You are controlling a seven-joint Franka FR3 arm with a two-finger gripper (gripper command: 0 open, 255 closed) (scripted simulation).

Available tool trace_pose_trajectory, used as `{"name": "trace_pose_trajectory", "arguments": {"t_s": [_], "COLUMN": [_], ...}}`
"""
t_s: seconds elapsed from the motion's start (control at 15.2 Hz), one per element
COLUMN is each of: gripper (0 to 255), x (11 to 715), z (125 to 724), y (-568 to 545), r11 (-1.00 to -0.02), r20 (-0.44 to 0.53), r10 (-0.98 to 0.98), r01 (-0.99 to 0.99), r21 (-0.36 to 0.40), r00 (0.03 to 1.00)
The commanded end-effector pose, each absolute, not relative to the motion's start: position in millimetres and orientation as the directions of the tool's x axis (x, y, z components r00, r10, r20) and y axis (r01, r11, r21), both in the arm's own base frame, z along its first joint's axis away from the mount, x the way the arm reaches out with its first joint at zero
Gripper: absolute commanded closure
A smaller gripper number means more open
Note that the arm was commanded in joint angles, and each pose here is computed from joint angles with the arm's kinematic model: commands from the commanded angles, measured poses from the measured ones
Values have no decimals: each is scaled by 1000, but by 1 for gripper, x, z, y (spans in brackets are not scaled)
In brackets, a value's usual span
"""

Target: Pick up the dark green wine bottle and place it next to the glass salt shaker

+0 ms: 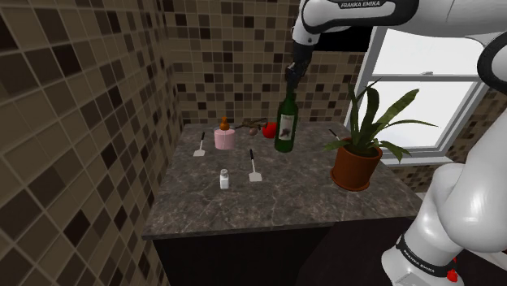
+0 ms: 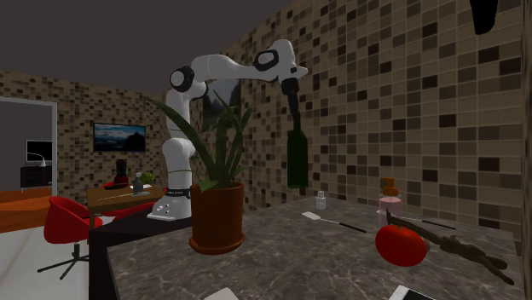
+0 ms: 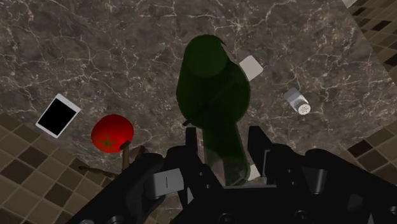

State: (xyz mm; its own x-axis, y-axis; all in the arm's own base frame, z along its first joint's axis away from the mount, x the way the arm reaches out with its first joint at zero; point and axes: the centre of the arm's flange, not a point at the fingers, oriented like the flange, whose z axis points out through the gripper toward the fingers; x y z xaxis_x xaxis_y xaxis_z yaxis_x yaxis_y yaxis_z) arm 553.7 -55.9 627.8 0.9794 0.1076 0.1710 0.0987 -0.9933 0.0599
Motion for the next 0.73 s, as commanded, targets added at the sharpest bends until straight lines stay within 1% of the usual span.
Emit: {"name": "trace_pose_trajectory", "arguments": {"t_s": [0.0, 0.66], "gripper": [255, 255], "x": [561, 592], "z": [627, 627], "y": [-28, 100], "r11": [-993, -993], "r20": [172, 172], "r10": [107, 107], "r01": [98, 98], "r21": [60, 60], "r00": [979, 979]}}
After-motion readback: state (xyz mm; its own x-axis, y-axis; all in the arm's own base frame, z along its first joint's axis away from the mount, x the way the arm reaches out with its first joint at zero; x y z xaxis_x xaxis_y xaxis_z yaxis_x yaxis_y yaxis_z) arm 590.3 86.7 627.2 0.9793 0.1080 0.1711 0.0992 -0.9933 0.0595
